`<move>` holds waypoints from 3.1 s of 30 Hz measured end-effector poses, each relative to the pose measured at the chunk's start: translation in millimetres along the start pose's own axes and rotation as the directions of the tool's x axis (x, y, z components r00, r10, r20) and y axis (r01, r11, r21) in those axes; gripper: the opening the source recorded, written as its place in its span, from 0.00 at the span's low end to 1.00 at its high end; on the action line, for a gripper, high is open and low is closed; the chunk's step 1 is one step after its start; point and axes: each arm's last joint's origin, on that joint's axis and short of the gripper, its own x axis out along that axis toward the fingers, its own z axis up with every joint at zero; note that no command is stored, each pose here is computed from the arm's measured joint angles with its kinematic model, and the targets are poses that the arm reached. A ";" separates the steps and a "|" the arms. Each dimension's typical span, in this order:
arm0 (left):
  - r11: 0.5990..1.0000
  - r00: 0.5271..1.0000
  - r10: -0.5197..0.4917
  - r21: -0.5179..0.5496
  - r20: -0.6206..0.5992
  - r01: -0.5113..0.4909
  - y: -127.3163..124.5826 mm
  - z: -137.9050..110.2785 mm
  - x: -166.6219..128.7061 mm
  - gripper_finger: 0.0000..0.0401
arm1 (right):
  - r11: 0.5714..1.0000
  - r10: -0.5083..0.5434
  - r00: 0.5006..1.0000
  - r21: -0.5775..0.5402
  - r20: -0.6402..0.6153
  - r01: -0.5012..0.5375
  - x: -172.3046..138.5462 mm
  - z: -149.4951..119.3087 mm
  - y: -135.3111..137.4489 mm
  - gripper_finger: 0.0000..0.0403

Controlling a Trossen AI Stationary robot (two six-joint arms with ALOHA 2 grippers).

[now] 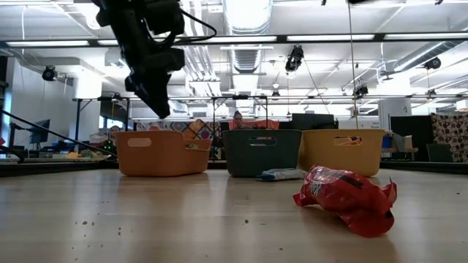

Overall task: Sort candy
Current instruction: Put the red chocolate bar into the blue bin

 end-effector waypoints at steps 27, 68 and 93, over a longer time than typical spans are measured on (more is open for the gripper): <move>0.922 0.759 -0.365 0.098 0.538 0.374 -64.2 -41.1 -160.6 0.32 | 0.860 -0.384 0.879 0.237 -0.281 0.452 229.0 -154.6 42.0 0.49; 0.915 0.768 -0.384 0.098 0.513 0.392 -73.8 -45.2 -158.0 0.32 | 0.907 -0.342 0.920 0.189 -0.191 0.376 227.3 -114.5 59.6 0.03; 0.932 0.819 -0.352 0.089 0.453 0.352 -92.5 -40.4 -134.4 0.32 | 0.831 -0.423 0.858 0.253 -0.293 0.496 309.2 -139.1 21.5 0.40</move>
